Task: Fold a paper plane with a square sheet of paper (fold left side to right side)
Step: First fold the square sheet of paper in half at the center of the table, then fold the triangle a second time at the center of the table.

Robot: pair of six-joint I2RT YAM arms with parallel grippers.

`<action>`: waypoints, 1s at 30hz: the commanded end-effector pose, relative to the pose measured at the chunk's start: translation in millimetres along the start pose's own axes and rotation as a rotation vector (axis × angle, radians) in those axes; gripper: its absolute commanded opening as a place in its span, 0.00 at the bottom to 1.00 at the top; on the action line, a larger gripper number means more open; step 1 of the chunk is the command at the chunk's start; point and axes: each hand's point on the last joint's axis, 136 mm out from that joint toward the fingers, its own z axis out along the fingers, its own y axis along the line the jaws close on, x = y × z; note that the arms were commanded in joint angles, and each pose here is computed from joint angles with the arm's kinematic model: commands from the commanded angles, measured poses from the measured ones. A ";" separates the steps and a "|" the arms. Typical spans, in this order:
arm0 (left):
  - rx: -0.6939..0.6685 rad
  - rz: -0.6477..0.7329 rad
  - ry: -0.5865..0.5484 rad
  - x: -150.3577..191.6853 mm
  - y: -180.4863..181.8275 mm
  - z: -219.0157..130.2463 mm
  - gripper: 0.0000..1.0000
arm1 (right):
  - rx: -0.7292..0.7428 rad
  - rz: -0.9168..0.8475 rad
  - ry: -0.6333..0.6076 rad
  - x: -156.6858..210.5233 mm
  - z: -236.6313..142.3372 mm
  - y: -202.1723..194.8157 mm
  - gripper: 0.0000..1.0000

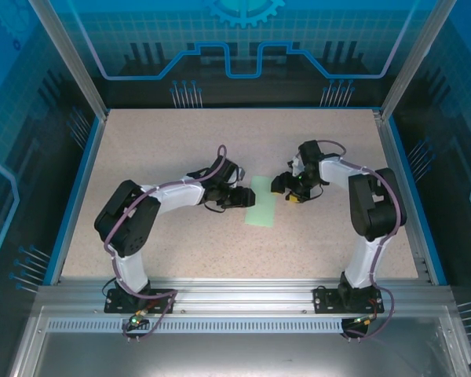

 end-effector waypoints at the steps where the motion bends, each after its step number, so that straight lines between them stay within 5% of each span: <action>1: 0.015 -0.001 0.010 -1.0 -7.5 4.2 0.59 | 0.008 0.060 0.062 28.8 3.8 7.7 0.65; 30: 0.000 -0.002 0.069 13.5 -3.2 24.7 0.51 | 0.089 0.049 0.105 37.7 24.4 21.6 0.55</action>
